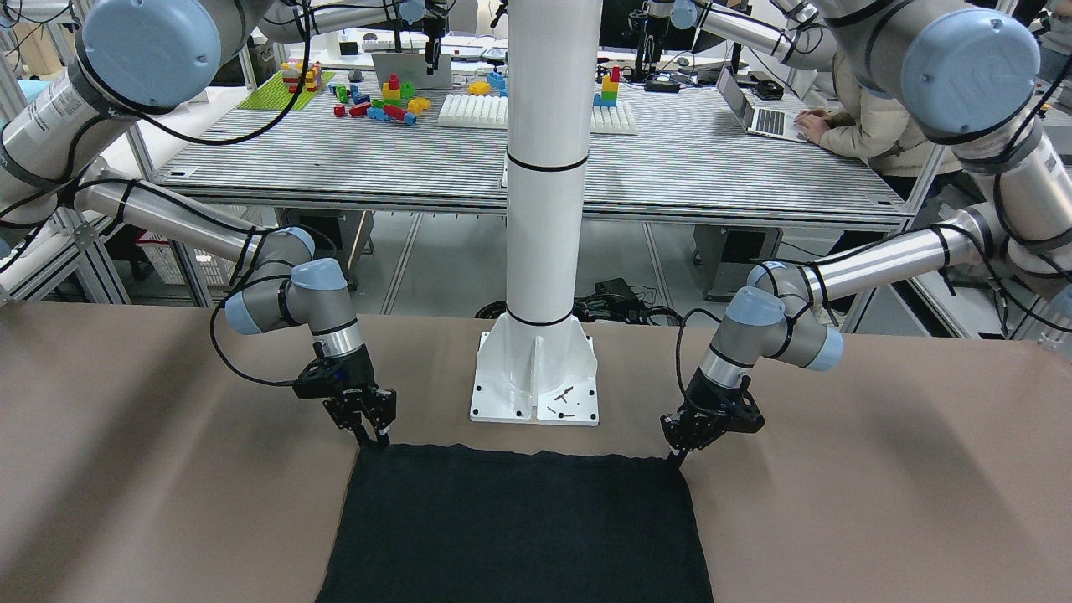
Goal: Fold clothes
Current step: 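Grasp the hem corners with both grippers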
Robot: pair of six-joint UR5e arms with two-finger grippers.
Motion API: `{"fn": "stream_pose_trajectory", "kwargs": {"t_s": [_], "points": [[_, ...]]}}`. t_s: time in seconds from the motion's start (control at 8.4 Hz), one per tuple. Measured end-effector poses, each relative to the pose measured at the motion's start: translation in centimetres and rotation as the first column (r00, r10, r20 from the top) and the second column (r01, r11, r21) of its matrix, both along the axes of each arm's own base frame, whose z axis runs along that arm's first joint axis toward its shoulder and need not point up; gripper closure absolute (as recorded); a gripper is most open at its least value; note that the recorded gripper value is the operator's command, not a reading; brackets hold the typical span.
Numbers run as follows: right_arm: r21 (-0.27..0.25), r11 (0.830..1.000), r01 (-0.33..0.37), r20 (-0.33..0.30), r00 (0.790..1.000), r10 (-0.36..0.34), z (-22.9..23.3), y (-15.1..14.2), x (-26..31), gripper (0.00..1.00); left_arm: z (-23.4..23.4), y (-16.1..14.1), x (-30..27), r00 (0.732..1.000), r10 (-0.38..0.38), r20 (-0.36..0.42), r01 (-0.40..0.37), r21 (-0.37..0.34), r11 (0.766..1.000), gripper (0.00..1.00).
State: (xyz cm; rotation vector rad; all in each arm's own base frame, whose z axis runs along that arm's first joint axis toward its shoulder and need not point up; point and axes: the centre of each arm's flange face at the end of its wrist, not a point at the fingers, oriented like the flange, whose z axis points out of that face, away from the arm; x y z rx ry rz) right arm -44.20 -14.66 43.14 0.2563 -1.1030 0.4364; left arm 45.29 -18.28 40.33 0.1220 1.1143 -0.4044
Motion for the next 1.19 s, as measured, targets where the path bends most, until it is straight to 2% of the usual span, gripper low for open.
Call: {"fn": "stream_pose_trajectory", "kwargs": {"t_s": [0.36,0.6,0.95,1.19], "points": [[0.003,1.000,-0.001,-0.015,1.000,0.001,0.7,0.0,0.0,0.84,0.0,0.0,0.0,1.000,0.001,0.001,-0.001,0.001,1.000,1.00],[0.002,1.000,-0.001,-0.013,1.000,0.001,0.6,0.0,0.0,1.00,0.0,0.0,0.0,1.000,0.001,0.001,-0.001,0.001,1.000,1.00],[0.003,1.000,-0.002,-0.009,1.000,0.002,0.4,0.0,0.1,1.00,-0.6,-0.1,-0.3,1.000,-0.001,-0.012,0.001,0.003,1.000,1.00],[0.006,1.000,-0.001,0.026,1.000,0.001,-1.7,-0.3,0.8,1.00,-3.0,-0.4,-1.4,0.998,0.002,-0.056,-0.002,0.007,1.000,1.00]]}}
